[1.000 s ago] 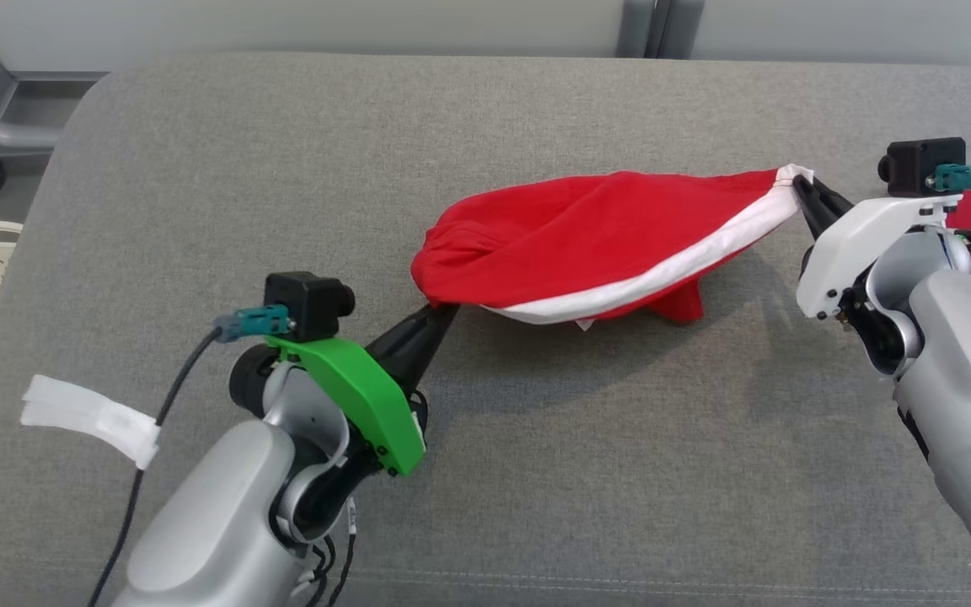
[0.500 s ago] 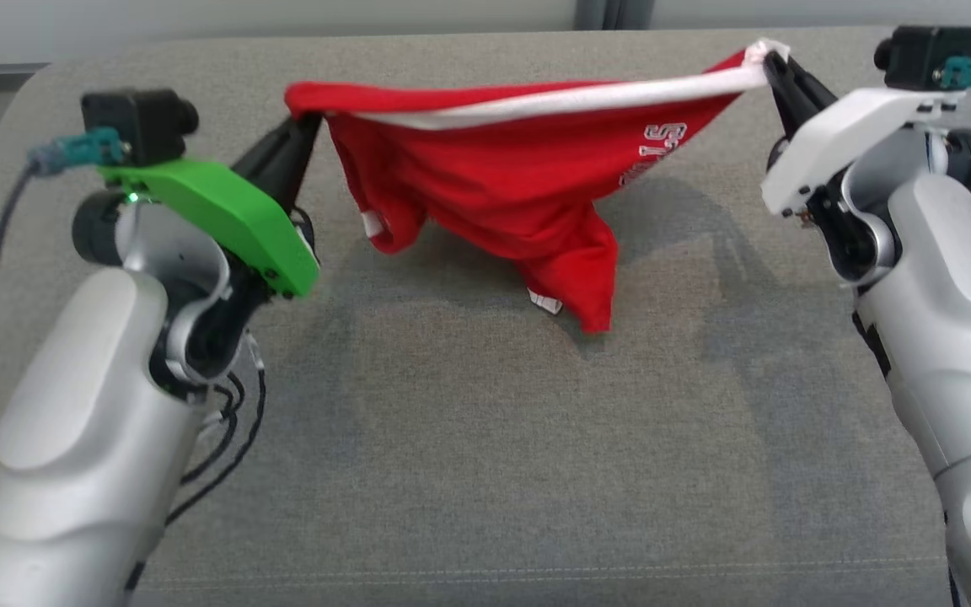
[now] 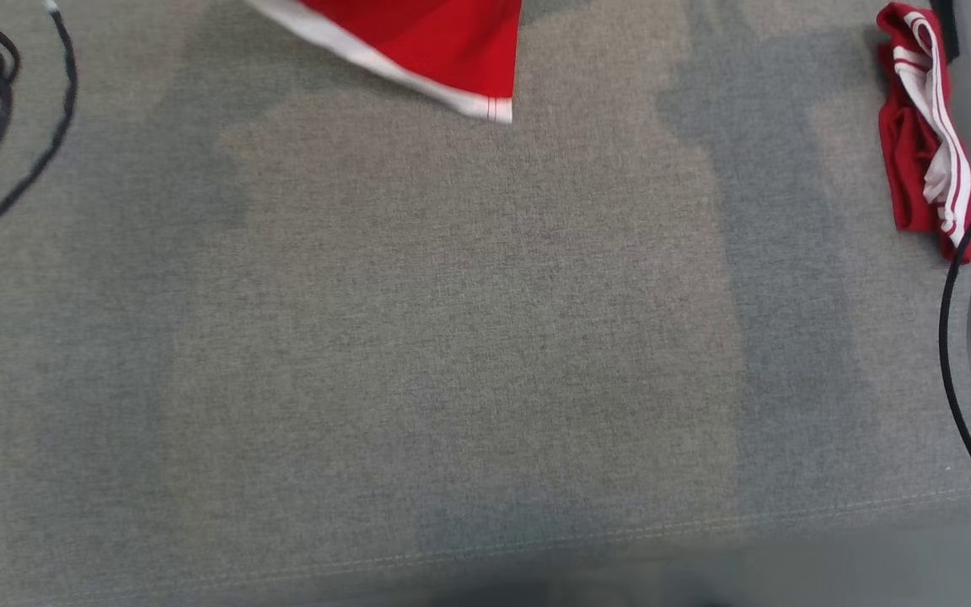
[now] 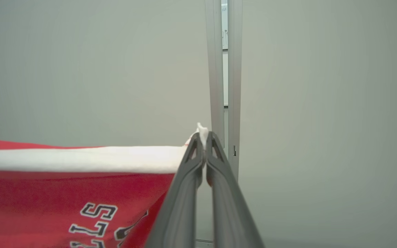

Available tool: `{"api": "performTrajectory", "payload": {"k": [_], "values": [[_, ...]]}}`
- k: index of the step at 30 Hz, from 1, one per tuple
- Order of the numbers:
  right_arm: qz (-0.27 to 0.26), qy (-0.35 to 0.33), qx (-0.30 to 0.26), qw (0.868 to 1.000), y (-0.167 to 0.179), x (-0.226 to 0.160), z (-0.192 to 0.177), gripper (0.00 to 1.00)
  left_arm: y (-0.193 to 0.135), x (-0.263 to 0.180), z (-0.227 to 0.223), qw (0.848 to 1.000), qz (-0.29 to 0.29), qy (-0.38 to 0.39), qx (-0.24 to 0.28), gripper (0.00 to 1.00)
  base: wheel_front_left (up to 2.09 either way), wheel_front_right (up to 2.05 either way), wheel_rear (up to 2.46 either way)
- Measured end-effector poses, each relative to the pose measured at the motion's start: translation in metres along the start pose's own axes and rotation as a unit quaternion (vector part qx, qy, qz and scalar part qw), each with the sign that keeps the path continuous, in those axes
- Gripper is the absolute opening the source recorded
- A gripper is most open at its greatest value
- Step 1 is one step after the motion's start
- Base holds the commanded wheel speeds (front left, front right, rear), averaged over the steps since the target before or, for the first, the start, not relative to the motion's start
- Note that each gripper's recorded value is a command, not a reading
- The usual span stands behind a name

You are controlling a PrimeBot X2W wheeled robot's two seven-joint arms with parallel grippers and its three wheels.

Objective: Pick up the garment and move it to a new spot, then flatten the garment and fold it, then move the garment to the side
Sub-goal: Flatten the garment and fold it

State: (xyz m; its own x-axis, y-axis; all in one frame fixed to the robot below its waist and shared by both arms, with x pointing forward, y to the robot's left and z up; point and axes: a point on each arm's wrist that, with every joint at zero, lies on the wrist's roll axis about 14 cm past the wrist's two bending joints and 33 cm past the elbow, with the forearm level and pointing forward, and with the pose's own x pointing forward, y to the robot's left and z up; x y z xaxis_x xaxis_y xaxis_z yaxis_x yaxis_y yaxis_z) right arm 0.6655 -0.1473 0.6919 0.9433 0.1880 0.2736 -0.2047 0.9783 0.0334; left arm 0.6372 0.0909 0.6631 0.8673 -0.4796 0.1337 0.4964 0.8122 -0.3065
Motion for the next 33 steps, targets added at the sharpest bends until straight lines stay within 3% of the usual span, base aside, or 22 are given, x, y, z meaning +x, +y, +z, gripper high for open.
{"api": "performTrajectory", "payload": {"k": [10,13,17,24,33], "values": [[-0.029,-0.117,-0.051,0.991,-0.024,0.034,0.038,0.00,0.019,0.040,0.027,0.994,-0.020,-0.102,-0.021,0.00,0.00,0.00,0.00],[-0.032,-0.126,-0.054,0.990,-0.025,0.040,0.034,0.00,0.035,0.046,0.014,0.993,-0.006,-0.113,-0.031,0.00,0.00,0.00,0.00],[-0.012,-0.074,-0.078,0.994,-0.015,0.041,-0.013,0.00,0.049,0.049,-0.019,0.996,0.008,-0.083,-0.032,0.00,0.00,0.00,0.00],[0.021,0.034,-0.086,0.995,-0.002,0.016,-0.102,0.00,0.059,0.022,-0.118,0.997,0.019,0.029,-0.065,0.00,0.00,0.00,0.00],[0.054,0.138,-0.081,0.986,-0.003,-0.038,-0.132,0.00,0.035,-0.043,-0.173,0.988,0.006,0.132,-0.076,0.00,0.00,0.00,0.00]]}}
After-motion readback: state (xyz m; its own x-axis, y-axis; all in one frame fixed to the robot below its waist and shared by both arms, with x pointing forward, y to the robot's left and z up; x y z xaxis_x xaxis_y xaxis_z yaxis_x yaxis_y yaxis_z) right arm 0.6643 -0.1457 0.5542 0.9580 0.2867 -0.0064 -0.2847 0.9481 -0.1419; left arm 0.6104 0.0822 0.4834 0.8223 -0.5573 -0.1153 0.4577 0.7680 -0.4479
